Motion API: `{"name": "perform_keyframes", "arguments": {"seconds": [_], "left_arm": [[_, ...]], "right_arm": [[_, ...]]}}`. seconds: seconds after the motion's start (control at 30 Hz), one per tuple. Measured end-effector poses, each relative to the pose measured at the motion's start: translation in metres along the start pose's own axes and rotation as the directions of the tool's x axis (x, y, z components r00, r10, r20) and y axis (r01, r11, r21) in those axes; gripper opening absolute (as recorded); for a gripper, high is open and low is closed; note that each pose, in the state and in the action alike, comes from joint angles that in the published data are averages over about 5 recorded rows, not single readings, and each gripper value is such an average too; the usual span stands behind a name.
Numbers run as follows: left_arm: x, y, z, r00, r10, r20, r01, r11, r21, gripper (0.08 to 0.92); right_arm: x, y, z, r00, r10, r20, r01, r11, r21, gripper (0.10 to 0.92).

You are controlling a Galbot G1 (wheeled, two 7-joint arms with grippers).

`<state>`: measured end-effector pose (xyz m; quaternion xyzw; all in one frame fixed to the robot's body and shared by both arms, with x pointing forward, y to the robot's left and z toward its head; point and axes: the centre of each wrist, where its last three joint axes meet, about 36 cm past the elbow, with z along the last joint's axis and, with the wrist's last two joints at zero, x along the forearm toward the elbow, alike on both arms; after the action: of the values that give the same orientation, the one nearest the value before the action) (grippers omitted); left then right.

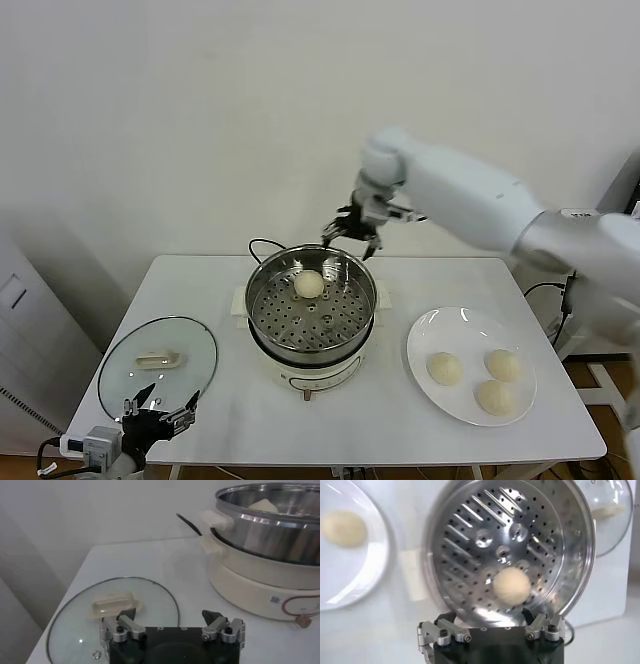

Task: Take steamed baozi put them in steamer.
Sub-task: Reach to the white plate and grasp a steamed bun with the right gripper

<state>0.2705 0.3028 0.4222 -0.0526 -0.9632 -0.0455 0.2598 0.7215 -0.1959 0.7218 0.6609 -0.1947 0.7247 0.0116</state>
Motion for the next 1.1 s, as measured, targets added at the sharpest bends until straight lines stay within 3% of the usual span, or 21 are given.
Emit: {"name": "perform_keyframes", "arguments": {"seconds": [0.17,0.47,0.77,1.1], "left_arm": [[0.0,0.0,0.0,1.0,0.001,0.001,-0.001,1.0,0.005,0.823],[-0.001,0.0,-0.001,1.0,0.003,0.004,-0.004,1.0,0.011,0.823],[0.001,-0.001,-0.002,1.0,0.005,0.006,-0.005,1.0,0.015,0.823],[0.001,-0.001,-0.001,1.0,0.004,0.005,-0.004,1.0,0.018,0.823]], "right_arm": [[0.014,0.059,0.008,1.0,0.006,-0.007,-0.008,0.96,-0.281,0.823],[-0.004,0.164,-0.003,1.0,0.018,0.011,-0.006,0.766,-0.643,0.823],[-0.047,0.228,-0.029,0.999,0.043,0.033,0.001,0.591,-0.807,0.823],[-0.099,0.262,-0.051,0.998,0.048,0.042,0.014,0.481,-0.877,0.823]]}}
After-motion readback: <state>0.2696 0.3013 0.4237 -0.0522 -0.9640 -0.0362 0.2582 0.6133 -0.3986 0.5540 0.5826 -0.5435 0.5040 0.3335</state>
